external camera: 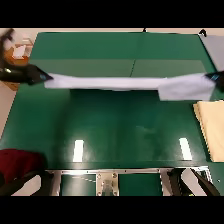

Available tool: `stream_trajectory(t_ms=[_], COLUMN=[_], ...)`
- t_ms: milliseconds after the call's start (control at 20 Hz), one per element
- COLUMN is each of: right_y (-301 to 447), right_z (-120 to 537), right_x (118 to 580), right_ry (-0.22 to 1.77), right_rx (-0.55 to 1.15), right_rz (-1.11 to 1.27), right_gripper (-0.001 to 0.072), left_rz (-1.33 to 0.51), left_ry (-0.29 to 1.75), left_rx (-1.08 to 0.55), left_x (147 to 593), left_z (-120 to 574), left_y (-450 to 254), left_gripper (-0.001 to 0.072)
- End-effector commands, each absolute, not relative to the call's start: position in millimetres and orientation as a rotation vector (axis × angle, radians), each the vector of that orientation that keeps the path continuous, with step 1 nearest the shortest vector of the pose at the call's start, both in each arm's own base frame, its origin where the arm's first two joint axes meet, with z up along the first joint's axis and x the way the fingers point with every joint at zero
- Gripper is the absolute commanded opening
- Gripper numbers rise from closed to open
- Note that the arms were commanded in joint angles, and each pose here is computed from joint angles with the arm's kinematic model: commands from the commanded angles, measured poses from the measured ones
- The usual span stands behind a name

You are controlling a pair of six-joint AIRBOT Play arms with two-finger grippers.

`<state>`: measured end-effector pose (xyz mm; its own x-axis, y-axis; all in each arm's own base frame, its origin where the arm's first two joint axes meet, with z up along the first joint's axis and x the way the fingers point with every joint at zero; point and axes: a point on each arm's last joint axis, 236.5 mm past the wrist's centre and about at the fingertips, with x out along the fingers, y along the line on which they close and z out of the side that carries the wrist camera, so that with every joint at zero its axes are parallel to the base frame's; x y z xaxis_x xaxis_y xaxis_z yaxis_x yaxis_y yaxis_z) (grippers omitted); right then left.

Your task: Fold the shirts.

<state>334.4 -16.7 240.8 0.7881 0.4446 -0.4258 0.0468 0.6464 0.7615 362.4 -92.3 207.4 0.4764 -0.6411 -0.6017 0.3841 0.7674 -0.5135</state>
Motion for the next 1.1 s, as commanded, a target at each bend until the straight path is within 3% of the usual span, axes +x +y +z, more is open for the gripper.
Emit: stream_trajectory(t_ms=[0,250,450,600,750,1050], right_y=[8.7,32.0,35.0,8.0,-17.6,-29.2], right_z=[373.7,548.5,585.0,576.5,541.2,363.6], right_x=[314.4,258.0,232.8,249.9,295.6,428.0], right_ry=[0.374,-0.127,-0.246,-0.220,-0.094,0.343], right_rx=[0.647,0.330,0.220,0.205,0.296,0.532], right_rz=[0.323,0.278,0.210,0.132,0.162,0.323], right_gripper=[0.0017,0.0016,0.0016,0.0017,0.0017,0.0017], left_rz=[-0.671,-0.680,-0.661,-0.565,-0.526,-0.608], left_ry=[0.537,0.091,-0.052,0.001,0.091,0.517], left_rx=[-0.171,-0.018,0.048,0.037,-0.044,-0.302], left_x=[336.3,268.4,233.7,264.4,316.8,432.9], left_z=[343.3,500.0,542.5,524.7,485.6,315.0], left_y=[-106.1,-128.3,-134.1,-111.1,-92.0,-80.8], left_gripper=[0.0019,0.0019,0.0020,0.0019,0.0019,0.0020])
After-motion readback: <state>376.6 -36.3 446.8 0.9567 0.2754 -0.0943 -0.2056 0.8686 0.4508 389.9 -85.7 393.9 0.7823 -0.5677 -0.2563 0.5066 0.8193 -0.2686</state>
